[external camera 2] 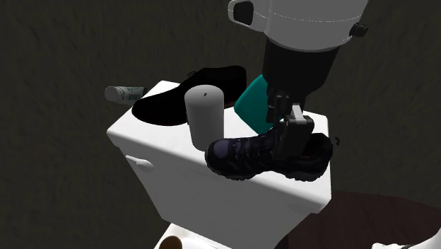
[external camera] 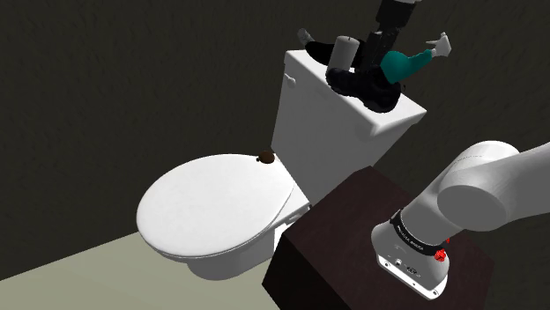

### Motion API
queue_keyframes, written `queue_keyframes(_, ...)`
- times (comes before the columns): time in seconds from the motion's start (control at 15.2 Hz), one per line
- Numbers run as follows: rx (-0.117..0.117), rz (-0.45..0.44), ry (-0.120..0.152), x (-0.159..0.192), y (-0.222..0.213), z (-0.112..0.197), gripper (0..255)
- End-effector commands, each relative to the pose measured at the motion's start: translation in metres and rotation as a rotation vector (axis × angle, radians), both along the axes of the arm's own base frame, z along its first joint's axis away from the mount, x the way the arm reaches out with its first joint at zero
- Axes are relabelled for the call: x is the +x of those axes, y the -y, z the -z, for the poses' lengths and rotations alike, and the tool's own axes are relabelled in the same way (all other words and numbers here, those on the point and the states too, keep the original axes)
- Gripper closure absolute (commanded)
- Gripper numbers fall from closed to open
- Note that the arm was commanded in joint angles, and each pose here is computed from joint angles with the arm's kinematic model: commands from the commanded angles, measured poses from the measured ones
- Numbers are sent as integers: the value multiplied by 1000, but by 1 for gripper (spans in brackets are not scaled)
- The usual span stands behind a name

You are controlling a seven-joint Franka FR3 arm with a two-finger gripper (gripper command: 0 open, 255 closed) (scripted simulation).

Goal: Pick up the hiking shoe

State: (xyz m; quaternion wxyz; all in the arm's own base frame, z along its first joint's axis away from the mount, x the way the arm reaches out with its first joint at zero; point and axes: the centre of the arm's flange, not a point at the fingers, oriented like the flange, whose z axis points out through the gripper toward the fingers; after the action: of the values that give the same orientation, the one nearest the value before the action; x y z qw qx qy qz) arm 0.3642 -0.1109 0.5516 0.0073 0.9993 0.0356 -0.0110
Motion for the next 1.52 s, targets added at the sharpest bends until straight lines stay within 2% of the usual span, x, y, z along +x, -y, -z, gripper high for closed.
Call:
queue_keyframes(0.0,0,1,-3,0,0,2,255)
queue_keyframes(0.4,0,0,-3,0,0,1,255)
queue_keyframes(1.45,0,0,-3,0,0,-79,255)
